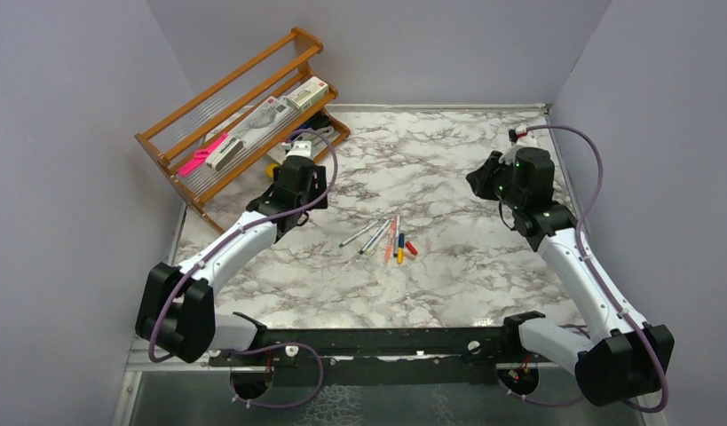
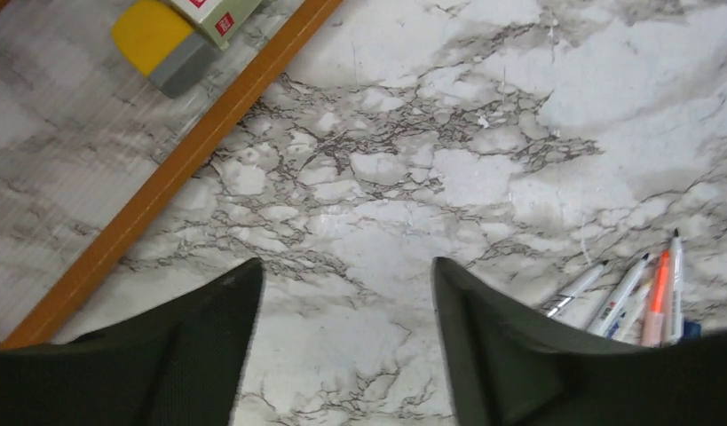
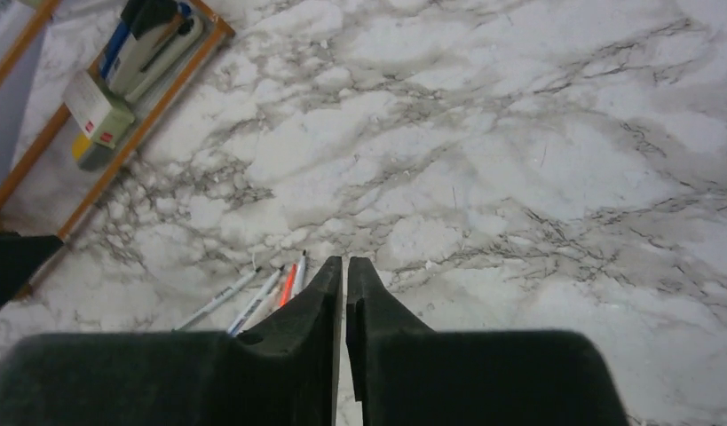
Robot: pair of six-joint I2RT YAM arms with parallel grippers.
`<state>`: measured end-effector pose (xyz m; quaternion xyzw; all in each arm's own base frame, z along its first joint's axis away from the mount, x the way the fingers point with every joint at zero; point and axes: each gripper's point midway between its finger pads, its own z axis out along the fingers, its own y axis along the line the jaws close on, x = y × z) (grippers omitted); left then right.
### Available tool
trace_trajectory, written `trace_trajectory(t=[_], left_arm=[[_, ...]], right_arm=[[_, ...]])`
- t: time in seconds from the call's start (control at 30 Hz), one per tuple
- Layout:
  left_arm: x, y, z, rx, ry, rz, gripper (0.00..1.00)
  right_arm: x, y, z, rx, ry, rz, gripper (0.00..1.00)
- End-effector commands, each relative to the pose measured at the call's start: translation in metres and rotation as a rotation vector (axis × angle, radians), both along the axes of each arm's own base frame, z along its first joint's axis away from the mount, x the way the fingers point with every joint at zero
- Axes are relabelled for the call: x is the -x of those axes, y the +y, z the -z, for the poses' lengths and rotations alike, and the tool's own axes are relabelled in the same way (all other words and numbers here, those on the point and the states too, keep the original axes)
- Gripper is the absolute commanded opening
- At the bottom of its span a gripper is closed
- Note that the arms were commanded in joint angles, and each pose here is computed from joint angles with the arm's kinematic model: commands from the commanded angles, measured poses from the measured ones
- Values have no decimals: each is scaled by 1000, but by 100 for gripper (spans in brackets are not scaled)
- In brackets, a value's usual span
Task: Insert the pens into the pen caps
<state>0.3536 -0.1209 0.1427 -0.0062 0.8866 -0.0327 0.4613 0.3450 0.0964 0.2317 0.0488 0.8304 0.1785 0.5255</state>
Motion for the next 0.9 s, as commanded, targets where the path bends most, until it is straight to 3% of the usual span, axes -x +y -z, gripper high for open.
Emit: trace_trajectory(t=[0.0,0.03,0.1,0.13,0.2,0.3,0.5,0.67,0.87], left_arm=[[-2,-33,-4,43,28,54,56],[-3,-43,-4,46,30,76,53],[0,-62,1,39,50,121,51],[3,-74,5,24,63,151,53],[9,-92,15,-24,88,205,61],[15,-113,31,-115,116,323,73],[19,-131,45,-180,128,533,82],[18,-126,65,-299,177,620,82],[26,-132,82,-290,237,682,77]], right_arm=[[19,11,31,-25,153,-66,2],[21,12,39,-14,184,-74,3],[24,10,52,9,231,-83,28],[25,9,56,21,245,-83,38],[27,7,61,40,257,-85,45],[29,6,59,55,253,-99,45],[40,15,57,26,247,-153,51],[50,17,59,-3,253,-159,51],[53,14,63,9,264,-149,52]])
